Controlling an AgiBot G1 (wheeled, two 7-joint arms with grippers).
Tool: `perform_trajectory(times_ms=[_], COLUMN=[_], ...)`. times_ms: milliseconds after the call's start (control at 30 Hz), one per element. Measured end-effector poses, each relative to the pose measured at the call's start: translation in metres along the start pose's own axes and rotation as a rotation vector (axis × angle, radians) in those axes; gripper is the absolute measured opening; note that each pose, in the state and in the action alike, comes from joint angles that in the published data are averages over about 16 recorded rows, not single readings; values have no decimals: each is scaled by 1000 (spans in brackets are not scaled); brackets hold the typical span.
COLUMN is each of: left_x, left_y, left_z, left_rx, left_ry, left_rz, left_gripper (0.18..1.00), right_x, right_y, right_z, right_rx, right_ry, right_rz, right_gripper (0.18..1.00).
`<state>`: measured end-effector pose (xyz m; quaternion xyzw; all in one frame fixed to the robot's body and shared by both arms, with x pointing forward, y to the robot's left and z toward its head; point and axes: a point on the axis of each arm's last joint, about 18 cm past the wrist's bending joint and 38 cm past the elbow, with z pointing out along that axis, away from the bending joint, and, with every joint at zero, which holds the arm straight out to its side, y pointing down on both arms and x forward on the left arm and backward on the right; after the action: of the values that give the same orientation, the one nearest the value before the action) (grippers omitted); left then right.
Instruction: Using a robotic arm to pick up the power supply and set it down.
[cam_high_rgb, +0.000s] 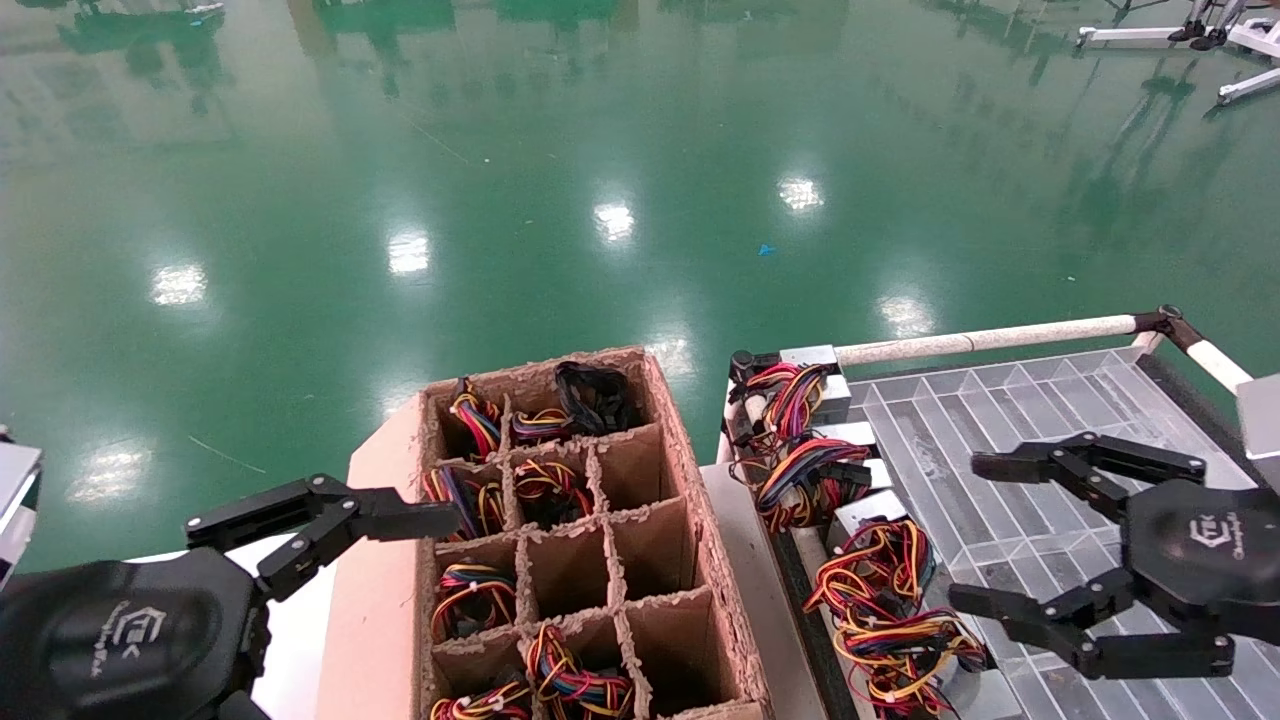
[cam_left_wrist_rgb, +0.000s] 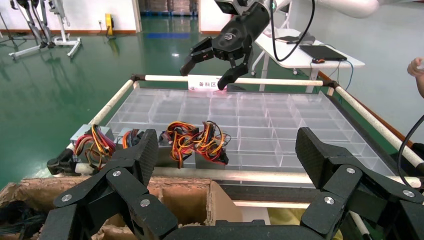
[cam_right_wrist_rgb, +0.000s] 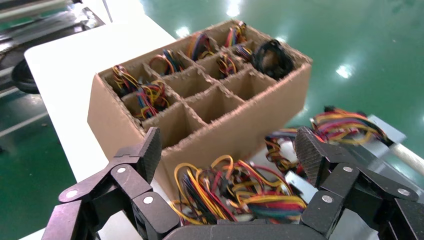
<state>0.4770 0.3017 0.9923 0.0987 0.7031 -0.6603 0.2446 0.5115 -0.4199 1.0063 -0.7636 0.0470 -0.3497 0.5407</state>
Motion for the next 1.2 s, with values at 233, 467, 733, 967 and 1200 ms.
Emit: perform_trajectory(times_ms=[233,467,733,967,1200], left_x=[0,0,0,0,0], left_y=[0,0,0,0,0], left_z=[0,0,0,0,0], left_rx=[0,0,0,0,0], left_ry=[0,0,0,0,0], left_rz=[0,0,0,0,0], left_gripper=[1000,1000,1000,1000,1000], right_x=[-10,-20,-33,-45,-58], right_y=[-6,-13,-20,-27,-33], right_z=[14,27,40,50,59], right_rx=[43,88,140,187,235], right_ry=[-41,-81,-128,-168,-209], right_rz=[-11,-19,-26,-29,-30], right_gripper=[971,998,1001,1001,1001])
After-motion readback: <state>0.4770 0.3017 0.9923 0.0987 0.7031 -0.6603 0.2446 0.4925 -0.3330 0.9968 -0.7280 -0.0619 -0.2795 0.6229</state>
